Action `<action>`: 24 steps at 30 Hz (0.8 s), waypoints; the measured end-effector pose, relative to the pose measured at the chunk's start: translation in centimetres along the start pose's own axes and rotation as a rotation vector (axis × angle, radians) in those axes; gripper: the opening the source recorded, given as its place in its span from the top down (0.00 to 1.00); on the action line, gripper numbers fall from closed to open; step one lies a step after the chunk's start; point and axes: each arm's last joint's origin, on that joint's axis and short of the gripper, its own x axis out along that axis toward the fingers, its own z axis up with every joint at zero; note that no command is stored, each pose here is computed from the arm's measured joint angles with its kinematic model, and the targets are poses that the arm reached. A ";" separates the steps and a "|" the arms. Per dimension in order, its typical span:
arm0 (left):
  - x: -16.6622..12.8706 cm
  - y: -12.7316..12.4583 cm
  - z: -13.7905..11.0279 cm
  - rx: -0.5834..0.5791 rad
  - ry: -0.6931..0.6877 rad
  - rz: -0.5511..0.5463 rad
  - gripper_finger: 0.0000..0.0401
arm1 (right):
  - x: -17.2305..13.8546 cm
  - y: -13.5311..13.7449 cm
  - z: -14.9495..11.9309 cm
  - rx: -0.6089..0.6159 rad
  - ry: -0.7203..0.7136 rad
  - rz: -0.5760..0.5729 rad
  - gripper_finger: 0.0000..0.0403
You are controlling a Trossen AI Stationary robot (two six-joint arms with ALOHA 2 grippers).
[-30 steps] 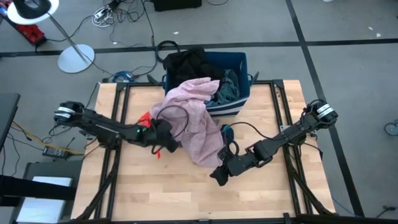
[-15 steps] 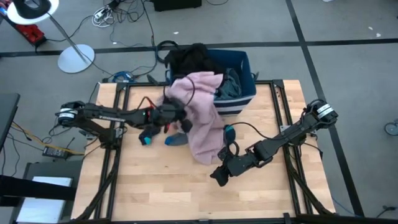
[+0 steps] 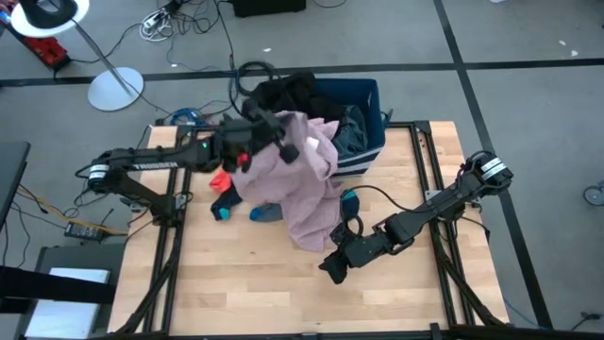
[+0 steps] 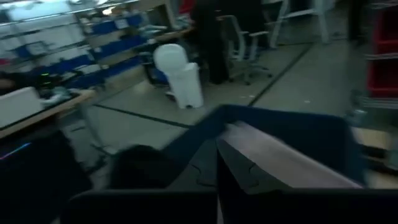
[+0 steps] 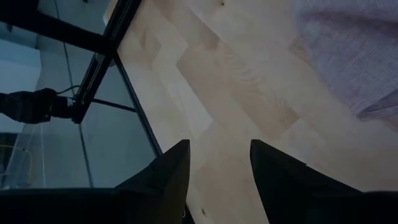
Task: Sort clothes
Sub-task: Put the pink shirt into the blue bin
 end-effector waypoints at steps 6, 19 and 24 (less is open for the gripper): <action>0.5 2.3 1.1 -0.012 0.076 0.025 1.00 | 0.0 0.0 0.1 -0.007 -0.020 -0.006 0.58; -3.9 4.8 3.9 0.025 0.380 -0.043 1.00 | 0.0 0.0 0.1 -0.006 -0.037 -0.005 0.58; -8.1 6.4 4.8 -0.075 0.437 -0.194 1.00 | 0.0 0.0 0.2 -0.005 -0.052 -0.007 0.58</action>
